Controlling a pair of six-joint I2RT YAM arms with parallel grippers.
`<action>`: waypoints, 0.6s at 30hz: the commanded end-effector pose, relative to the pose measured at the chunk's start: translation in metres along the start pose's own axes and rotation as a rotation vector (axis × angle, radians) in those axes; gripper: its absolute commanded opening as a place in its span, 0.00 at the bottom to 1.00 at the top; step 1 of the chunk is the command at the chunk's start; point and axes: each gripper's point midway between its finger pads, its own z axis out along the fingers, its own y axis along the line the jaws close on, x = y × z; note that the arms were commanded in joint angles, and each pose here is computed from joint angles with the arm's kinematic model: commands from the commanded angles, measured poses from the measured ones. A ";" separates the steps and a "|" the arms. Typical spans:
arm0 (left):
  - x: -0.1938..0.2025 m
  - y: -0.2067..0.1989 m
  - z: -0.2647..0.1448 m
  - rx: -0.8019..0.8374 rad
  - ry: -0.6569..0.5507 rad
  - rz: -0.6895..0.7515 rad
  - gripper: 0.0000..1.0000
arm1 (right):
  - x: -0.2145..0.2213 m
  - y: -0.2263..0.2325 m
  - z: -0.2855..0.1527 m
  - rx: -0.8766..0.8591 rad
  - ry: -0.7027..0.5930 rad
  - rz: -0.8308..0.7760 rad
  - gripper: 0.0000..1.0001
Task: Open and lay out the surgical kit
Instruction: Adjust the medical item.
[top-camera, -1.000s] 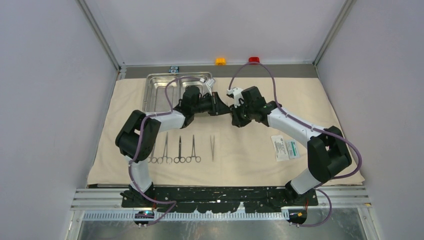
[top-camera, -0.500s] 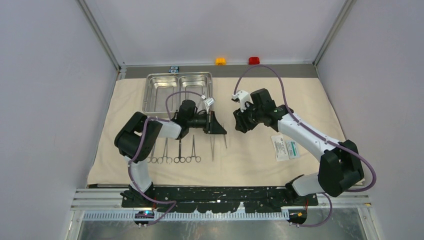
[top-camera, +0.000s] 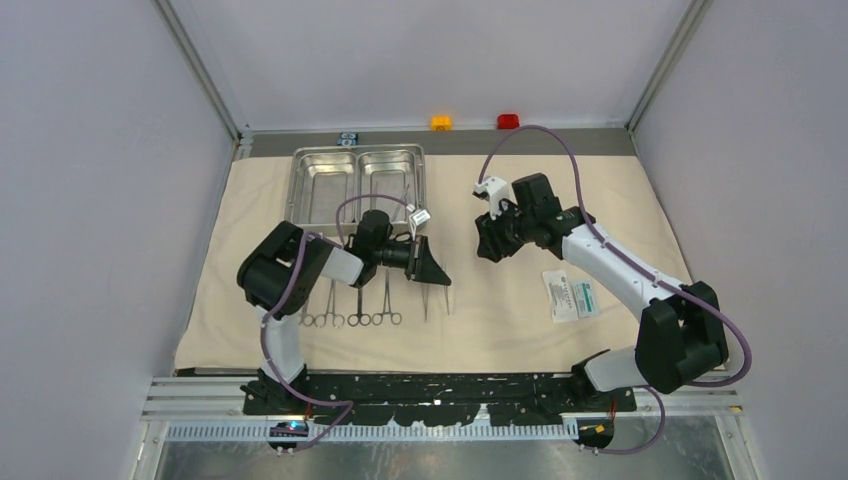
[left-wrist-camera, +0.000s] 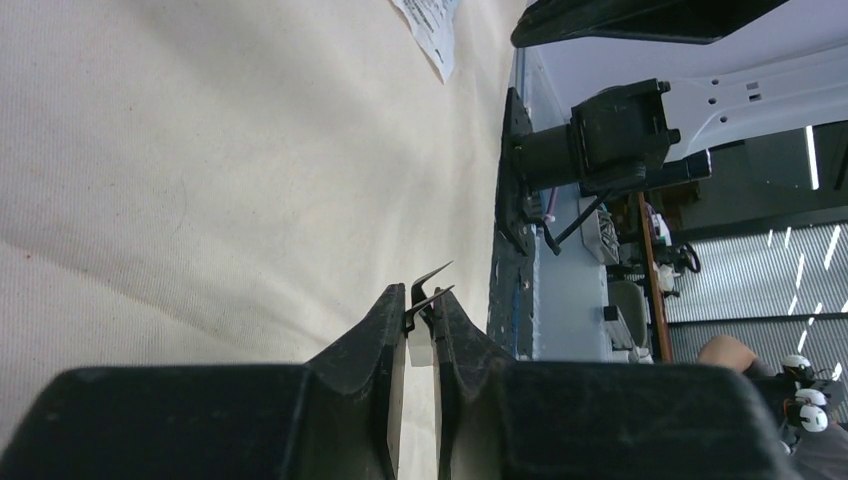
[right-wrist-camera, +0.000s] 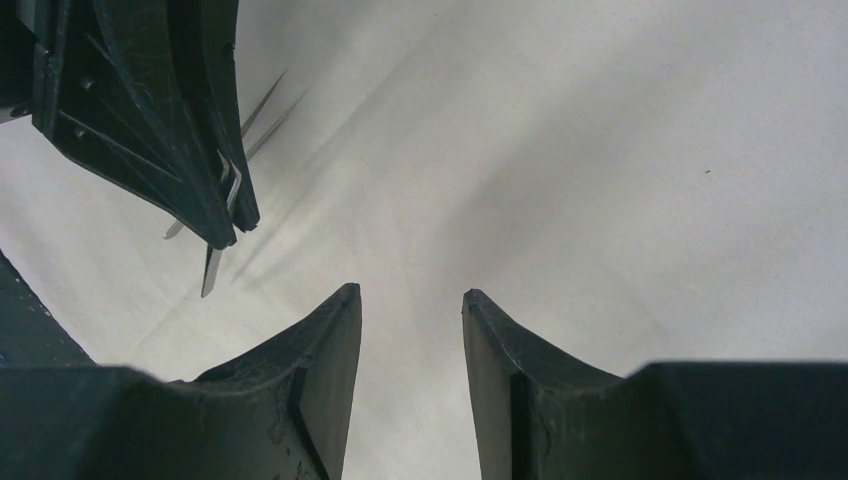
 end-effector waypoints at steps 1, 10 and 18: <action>-0.001 -0.003 -0.004 0.052 0.014 0.023 0.10 | -0.005 0.001 0.000 -0.018 -0.014 -0.012 0.47; 0.007 0.019 -0.005 -0.003 0.049 -0.023 0.12 | -0.001 0.001 0.003 -0.037 -0.003 -0.007 0.47; 0.013 0.020 -0.006 0.004 0.070 -0.042 0.13 | 0.001 0.002 0.007 -0.049 0.010 -0.003 0.47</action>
